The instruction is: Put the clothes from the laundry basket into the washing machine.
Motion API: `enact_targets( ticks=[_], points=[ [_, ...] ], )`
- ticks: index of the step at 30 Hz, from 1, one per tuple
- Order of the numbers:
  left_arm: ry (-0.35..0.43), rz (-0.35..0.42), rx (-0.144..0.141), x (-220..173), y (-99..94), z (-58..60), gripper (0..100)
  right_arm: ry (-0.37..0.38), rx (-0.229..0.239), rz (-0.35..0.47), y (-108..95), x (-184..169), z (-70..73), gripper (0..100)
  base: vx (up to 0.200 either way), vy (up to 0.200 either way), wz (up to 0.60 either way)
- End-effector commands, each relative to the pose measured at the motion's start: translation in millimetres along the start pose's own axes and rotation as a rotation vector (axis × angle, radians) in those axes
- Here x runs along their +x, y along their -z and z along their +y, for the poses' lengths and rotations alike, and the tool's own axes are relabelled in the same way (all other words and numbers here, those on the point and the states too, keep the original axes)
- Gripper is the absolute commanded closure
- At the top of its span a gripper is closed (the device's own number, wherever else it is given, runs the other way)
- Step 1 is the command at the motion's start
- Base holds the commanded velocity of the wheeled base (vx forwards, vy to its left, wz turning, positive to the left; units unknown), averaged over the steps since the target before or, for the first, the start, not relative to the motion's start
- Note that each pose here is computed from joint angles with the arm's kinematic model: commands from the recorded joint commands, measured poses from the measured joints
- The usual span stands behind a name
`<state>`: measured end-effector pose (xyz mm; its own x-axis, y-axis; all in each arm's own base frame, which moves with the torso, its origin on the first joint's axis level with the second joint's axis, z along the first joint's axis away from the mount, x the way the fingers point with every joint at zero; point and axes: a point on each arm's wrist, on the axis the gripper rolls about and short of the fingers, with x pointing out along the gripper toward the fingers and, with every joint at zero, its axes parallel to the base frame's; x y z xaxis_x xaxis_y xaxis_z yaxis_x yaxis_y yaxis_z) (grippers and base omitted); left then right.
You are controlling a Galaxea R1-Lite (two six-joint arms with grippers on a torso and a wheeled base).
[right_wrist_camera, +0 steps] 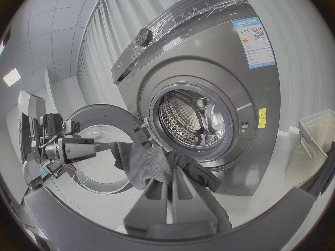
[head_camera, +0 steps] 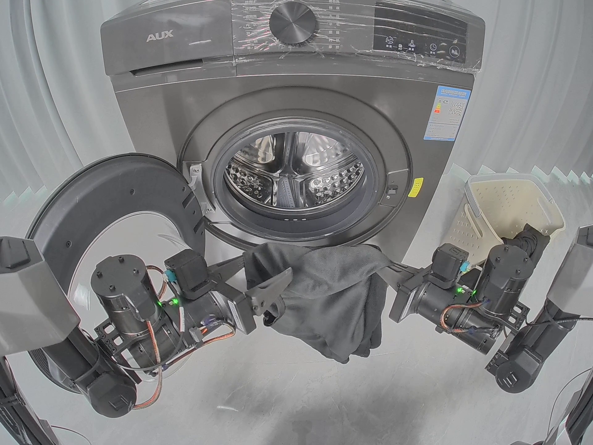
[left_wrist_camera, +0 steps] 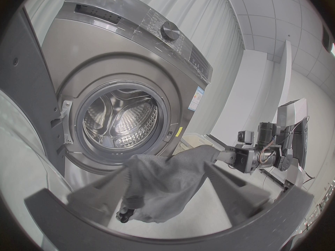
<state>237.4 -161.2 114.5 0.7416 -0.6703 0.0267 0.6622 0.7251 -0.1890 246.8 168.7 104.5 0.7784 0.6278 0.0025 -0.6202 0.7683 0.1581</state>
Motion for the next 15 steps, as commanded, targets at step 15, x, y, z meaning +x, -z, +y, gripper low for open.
enact_targets(
  ticks=[15],
  points=[
    [-0.010, 0.059, -0.008, 1, 15.5, 2.9, 100, -0.006, -0.009, -0.055, -18, -12, 2.8, 100, 0.000, 0.000, 0.00]
  ],
)
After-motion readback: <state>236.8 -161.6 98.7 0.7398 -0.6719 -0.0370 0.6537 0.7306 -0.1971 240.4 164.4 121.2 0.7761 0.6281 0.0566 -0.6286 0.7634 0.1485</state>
